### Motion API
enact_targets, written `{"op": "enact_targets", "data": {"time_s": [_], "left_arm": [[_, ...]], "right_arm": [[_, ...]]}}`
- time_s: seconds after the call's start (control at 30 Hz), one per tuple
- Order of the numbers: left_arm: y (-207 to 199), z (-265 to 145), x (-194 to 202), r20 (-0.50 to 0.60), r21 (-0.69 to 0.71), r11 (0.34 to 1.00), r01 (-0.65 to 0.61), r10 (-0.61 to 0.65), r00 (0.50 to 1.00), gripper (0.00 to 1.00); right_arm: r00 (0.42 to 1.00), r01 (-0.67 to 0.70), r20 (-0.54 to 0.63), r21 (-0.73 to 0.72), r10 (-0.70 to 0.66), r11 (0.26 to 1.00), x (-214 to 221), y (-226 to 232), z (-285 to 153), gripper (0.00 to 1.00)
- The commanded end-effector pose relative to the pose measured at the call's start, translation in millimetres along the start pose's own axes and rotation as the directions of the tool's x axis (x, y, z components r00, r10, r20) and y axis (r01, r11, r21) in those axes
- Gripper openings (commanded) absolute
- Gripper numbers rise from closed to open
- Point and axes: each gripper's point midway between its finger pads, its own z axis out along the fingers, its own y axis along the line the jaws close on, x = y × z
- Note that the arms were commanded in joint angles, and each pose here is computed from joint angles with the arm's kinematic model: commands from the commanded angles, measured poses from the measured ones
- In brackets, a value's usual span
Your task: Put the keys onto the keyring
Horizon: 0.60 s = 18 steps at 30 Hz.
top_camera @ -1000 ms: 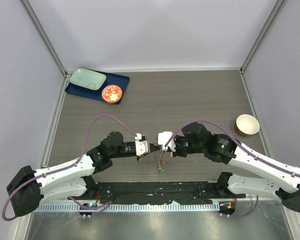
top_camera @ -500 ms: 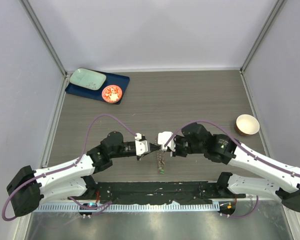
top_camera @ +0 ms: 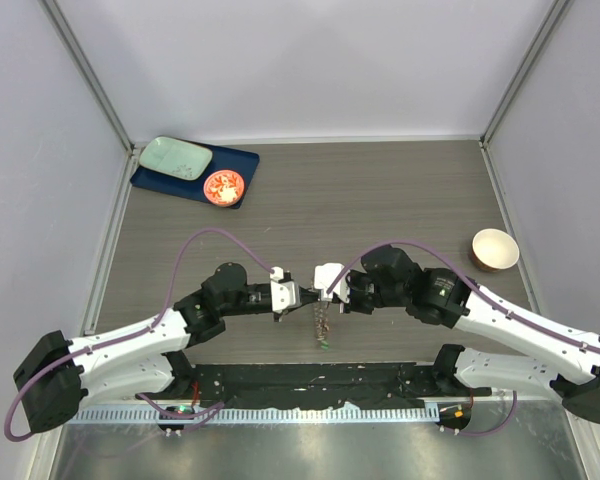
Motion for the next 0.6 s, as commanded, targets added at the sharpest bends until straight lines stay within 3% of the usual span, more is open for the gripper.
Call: {"op": "enact_targets", "data": {"time_s": [0.0,0.57], "left_arm": [[11.3,4.6,-41.3,0.113,-0.018,0.998,-0.06,0.062,0.992,0.0],[16.9,0.8,-40.2,0.107,-0.06,0.996,-0.062,0.068,0.992,0.0]], "right_arm": [[0.999,0.018,0.038,0.011,-0.019,1.0,-10.8,-3.1,-0.3,0.01],[0.999,0.019,0.043,0.006,-0.019,1.0,-10.4,-1.5,-0.6,0.01]]}}
